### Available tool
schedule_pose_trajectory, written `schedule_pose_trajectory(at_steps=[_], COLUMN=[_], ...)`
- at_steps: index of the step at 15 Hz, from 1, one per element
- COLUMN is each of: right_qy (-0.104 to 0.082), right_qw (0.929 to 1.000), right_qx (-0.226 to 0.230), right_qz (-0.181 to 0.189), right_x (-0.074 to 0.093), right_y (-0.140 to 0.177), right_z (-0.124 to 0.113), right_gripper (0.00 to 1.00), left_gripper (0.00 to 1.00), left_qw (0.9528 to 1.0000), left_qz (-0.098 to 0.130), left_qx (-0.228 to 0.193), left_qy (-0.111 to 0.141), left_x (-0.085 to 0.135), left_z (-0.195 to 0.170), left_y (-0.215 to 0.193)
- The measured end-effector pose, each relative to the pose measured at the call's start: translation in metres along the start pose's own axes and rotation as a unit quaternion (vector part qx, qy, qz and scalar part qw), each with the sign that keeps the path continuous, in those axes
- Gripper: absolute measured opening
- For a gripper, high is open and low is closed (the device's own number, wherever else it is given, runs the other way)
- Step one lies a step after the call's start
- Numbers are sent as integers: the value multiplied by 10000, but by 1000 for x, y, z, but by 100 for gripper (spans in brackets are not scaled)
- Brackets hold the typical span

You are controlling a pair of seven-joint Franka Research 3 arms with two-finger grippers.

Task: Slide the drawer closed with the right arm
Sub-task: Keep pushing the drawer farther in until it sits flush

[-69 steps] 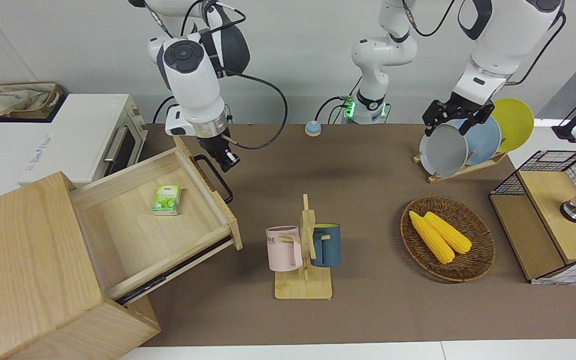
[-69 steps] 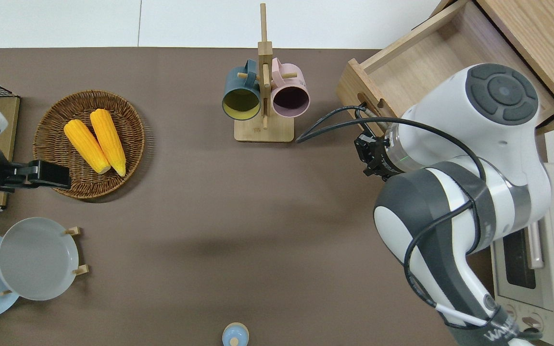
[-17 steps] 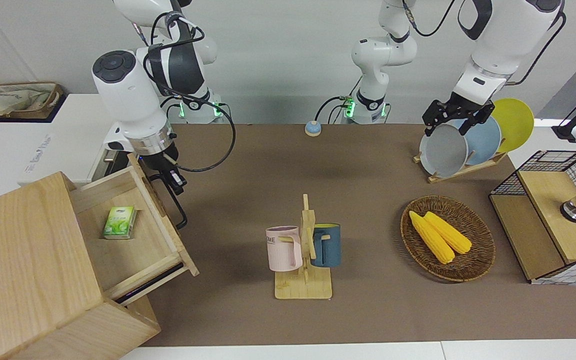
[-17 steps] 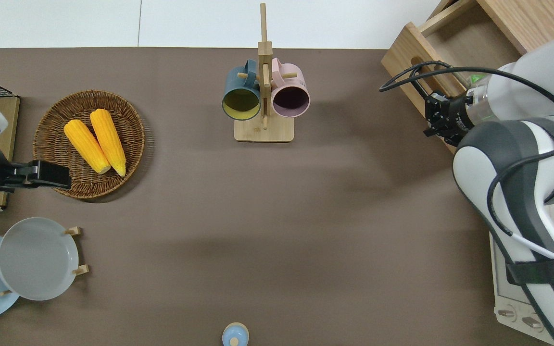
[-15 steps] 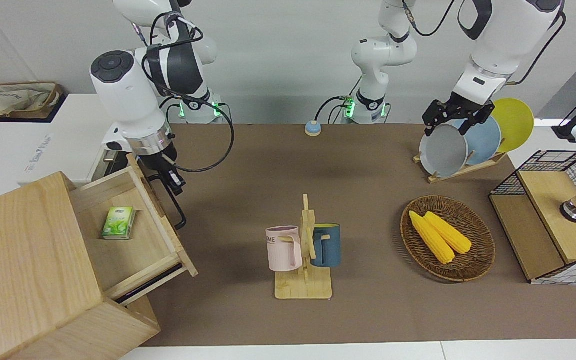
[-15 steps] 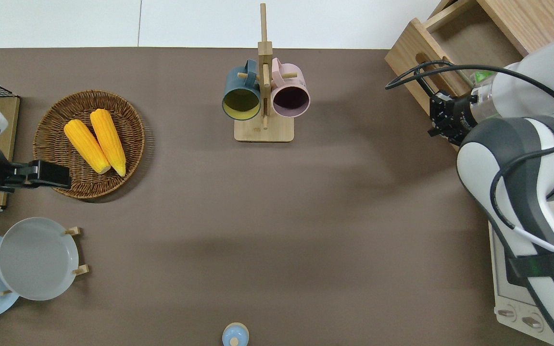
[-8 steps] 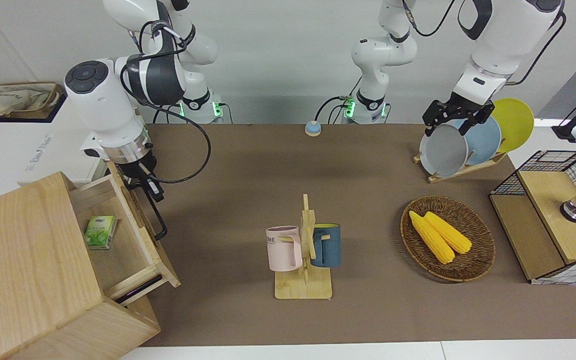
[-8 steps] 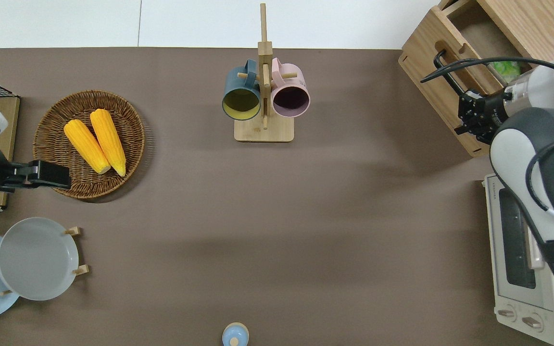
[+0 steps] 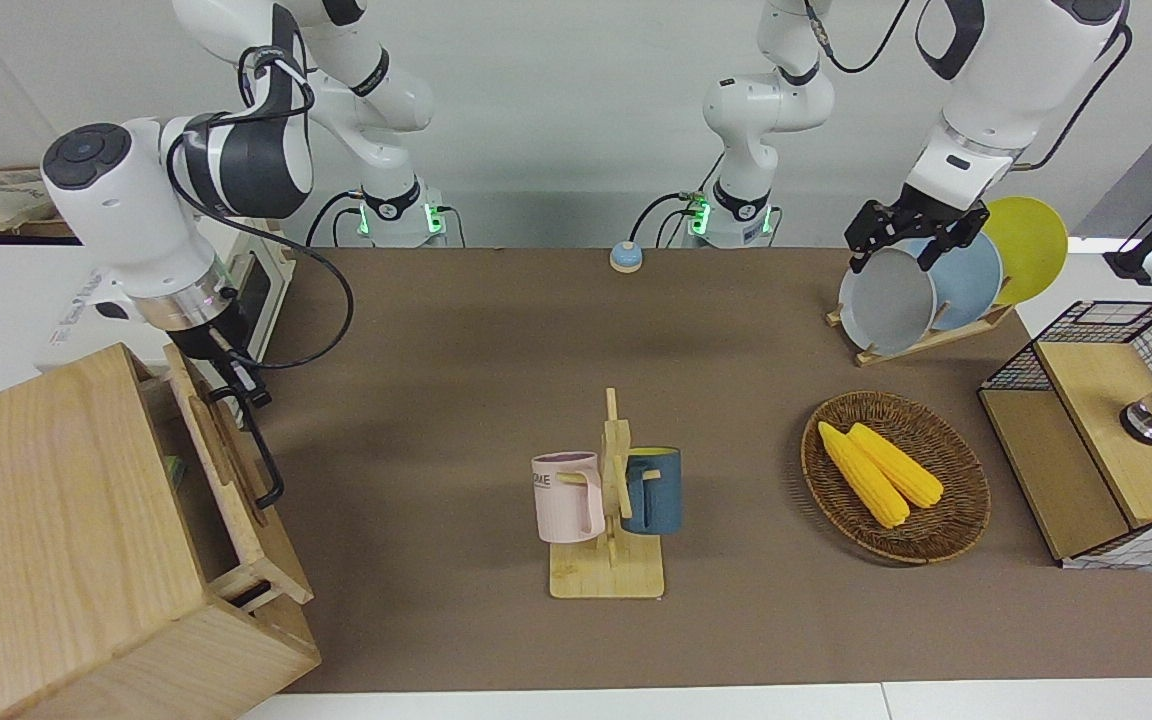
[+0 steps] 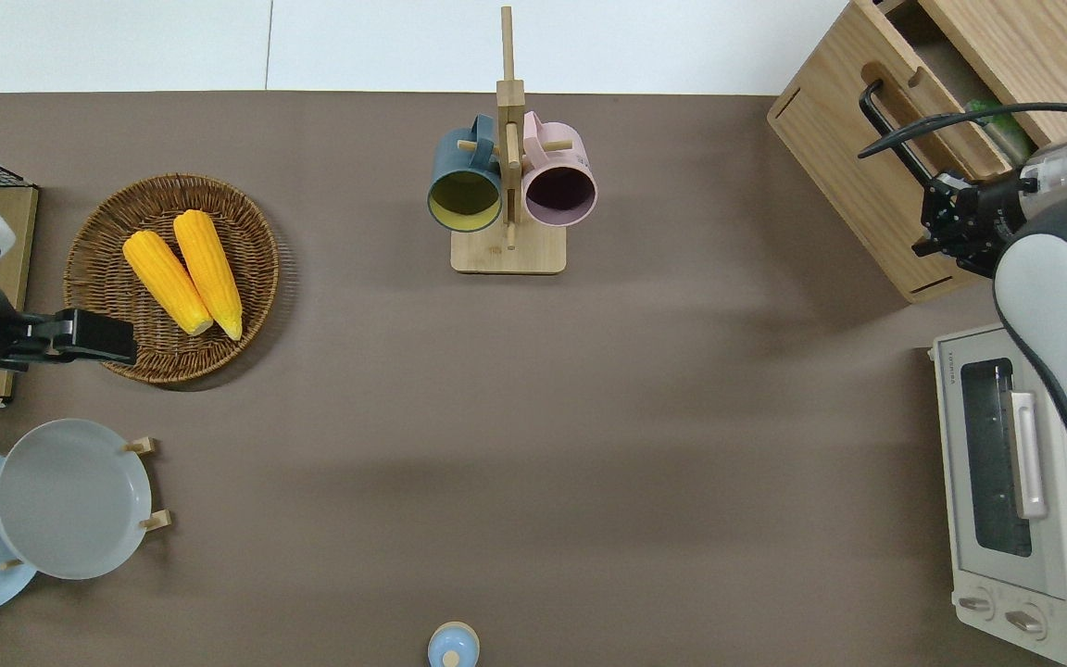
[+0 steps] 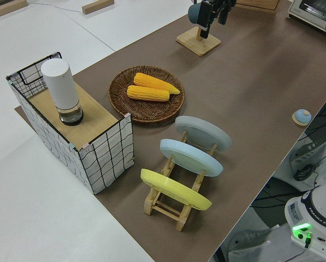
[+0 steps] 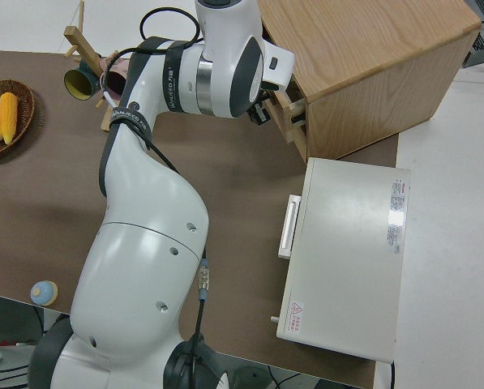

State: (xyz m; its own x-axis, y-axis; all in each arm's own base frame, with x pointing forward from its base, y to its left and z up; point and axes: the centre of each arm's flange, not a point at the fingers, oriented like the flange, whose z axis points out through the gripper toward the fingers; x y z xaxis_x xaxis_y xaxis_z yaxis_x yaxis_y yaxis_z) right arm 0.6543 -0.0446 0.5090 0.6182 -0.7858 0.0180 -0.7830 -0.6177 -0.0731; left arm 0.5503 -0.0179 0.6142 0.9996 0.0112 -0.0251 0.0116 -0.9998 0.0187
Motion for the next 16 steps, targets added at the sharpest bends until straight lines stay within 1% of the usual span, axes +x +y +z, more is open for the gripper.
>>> schedule_pose_trajectory(at_steps=[3,10,12,14,16], right_qy=[41,24,1,-14,-97], right_qw=[10000,9999,9999,9999,9996], right_qx=[44,113,142,159,227], right_qz=[-24,-6,-19,-37,-104], right_x=[11,38,41,40,31], right_y=[8,34,37,36,28], right_z=[-6,-11,-11,-11,-11], right_gripper=[1,1,1,1,1], left_gripper=[99,100,100,100,100], left_qw=[10000,10000,10000,10000,10000], left_qz=[0,0,0,0,0], left_qx=[0,0,0,0,0], left_qy=[0,0,0,0,0], left_x=[0,0,0,0,0], left_z=[0,0,0,0,0], left_y=[0,0,0,0,0])
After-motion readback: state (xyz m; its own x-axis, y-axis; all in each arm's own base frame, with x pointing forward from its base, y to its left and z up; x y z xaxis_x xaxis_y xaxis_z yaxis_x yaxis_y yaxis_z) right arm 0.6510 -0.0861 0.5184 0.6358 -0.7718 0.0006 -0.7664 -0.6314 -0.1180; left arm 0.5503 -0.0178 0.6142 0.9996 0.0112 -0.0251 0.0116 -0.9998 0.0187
